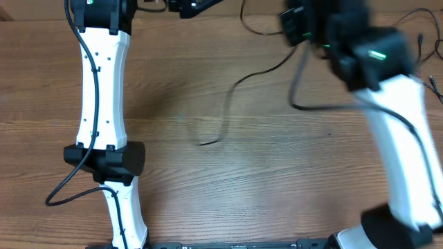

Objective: Untangle cables

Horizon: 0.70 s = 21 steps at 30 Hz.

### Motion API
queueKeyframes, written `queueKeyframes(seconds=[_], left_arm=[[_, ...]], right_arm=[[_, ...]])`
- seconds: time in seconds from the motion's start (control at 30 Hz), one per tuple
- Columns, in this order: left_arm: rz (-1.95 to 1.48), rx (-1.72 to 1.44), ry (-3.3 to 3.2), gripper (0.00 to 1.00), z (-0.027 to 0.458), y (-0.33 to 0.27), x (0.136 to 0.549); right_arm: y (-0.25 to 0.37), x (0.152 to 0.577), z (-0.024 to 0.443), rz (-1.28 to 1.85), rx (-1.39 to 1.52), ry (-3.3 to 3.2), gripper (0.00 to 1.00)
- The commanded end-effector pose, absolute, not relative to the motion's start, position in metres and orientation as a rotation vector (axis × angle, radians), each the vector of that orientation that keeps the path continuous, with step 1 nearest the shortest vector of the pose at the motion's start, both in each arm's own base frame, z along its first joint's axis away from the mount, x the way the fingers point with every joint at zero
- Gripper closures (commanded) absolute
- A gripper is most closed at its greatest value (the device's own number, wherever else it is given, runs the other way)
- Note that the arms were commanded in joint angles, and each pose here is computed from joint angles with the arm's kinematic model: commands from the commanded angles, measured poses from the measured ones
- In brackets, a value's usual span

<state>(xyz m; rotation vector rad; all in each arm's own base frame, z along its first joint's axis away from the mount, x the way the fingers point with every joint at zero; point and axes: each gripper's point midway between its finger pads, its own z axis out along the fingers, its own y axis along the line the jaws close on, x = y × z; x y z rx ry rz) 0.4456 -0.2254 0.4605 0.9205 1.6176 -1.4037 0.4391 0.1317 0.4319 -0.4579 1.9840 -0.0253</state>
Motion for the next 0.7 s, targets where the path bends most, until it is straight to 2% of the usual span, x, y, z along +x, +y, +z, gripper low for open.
queueKeyframes(seconds=[0.0,0.1,0.23,0.43,0.67], left_arm=[[-0.797,0.866,1.762,0.0,0.427,-0.213,0.485],[-0.504,0.835,1.964,0.0,0.386,-0.205,0.493],[-0.317,0.852,2.077,0.0,0.362,-0.21,0.486],[-0.134,0.743,2.11,0.0,0.363,-0.218,0.489],[-0.011,0.675,2.06,0.0,0.377,-0.226,0.494]], right_arm=[[0.056,0.409,0.505,-0.148,-0.213,1.844,0.96],[0.009,0.41,0.509,-0.186,-0.126,1.842,0.96],[-0.057,0.409,0.511,-0.226,0.005,1.84,0.96],[-0.182,0.376,0.527,-0.359,0.333,1.749,0.96],[-0.295,0.305,0.564,-0.591,0.597,1.532,0.96]])
